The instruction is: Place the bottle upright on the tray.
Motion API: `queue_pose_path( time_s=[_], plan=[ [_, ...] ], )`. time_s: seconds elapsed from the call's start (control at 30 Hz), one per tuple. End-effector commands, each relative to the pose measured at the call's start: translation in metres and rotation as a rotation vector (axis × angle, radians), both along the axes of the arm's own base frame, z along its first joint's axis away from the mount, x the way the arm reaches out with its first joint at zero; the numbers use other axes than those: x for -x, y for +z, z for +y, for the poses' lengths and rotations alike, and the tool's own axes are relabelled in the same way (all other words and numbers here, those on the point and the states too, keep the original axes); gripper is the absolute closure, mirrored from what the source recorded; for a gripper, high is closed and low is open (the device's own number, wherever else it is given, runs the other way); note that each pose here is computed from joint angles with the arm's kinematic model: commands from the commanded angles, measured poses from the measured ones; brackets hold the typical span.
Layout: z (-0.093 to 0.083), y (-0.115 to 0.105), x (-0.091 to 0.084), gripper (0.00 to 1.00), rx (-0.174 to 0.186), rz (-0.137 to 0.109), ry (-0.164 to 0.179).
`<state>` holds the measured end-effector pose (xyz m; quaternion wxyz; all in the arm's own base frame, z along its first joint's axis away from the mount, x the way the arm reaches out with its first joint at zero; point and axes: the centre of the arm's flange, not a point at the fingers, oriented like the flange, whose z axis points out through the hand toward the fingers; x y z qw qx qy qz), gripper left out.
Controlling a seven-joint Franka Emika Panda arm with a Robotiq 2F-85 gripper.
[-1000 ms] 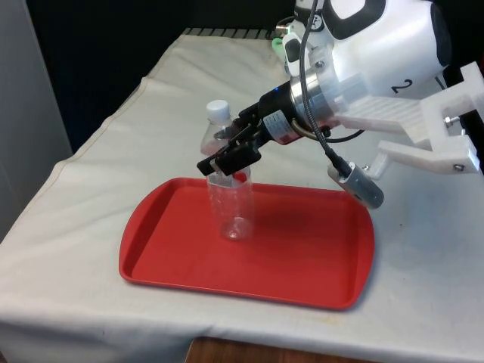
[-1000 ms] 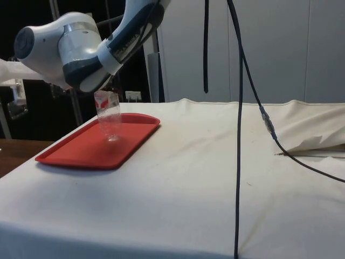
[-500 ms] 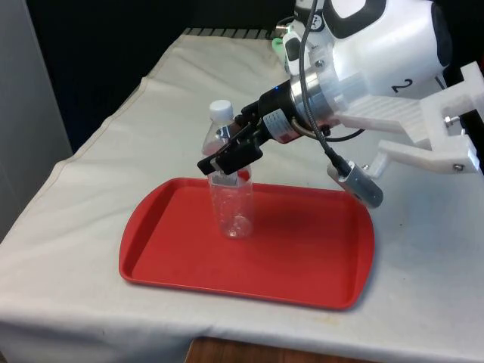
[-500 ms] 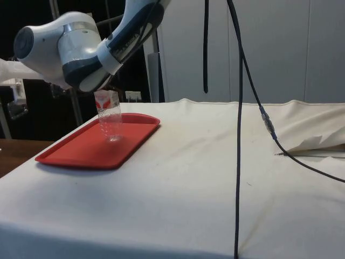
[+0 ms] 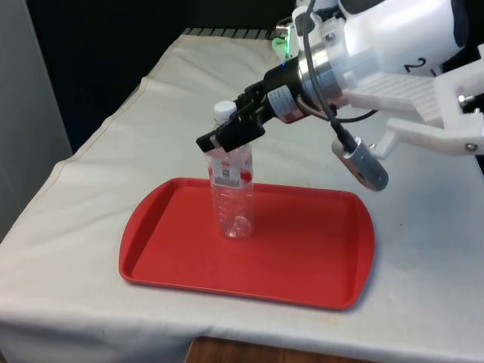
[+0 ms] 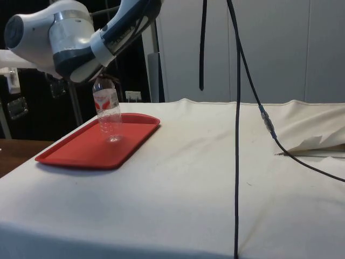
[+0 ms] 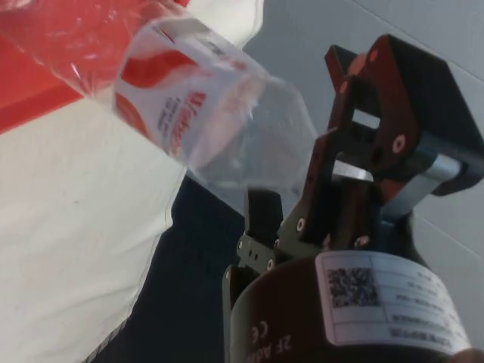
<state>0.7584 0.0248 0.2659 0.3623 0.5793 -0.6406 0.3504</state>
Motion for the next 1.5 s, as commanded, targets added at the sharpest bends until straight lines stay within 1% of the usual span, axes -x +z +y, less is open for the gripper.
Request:
queue_pose_path(
  time_s=[0.0, 0.17, 0.2, 0.23, 0.47, 0.5, 0.53, 0.67, 0.73, 0.77, 1.03, 1.07, 1.1, 1.27, 1.3, 1.33, 1.47],
  plan=[
    [0.002, 0.007, 0.0, 0.0, 0.003, -0.004, -0.002],
    [0.004, 0.023, -0.001, 0.0, 0.023, -0.01, -0.016],
    [0.003, 0.018, -0.002, 0.0, 0.025, -0.007, -0.017],
    [0.004, 0.025, -0.001, 0.0, 0.026, -0.012, -0.018],
    [0.006, 0.043, -0.003, 0.0, 0.043, -0.022, -0.037],
    [0.005, 0.039, -0.003, 0.0, 0.047, -0.018, -0.039],
    [0.006, 0.045, -0.003, 0.0, 0.045, -0.023, -0.04],
    [0.006, 0.056, -0.003, 0.0, 0.052, -0.031, -0.051],
    [0.006, 0.058, -0.004, 0.0, 0.052, -0.034, -0.055],
    [0.006, 0.056, -0.004, 0.0, 0.056, -0.032, -0.057],
    [0.006, 0.077, -0.005, 0.0, 0.048, -0.054, -0.075],
    [0.006, 0.074, -0.005, 0.0, 0.058, -0.051, -0.073],
    [0.006, 0.08, -0.005, 0.0, 0.047, -0.057, -0.077],
    [0.006, 0.09, -0.005, 0.0, 0.035, -0.071, -0.088],
    [0.006, 0.086, -0.006, 0.0, 0.052, -0.068, -0.084],
    [0.006, 0.091, -0.005, 0.0, 0.033, -0.074, -0.089],
    [0.006, 0.099, -0.005, 0.0, 0.02, -0.085, -0.098]
  ],
)
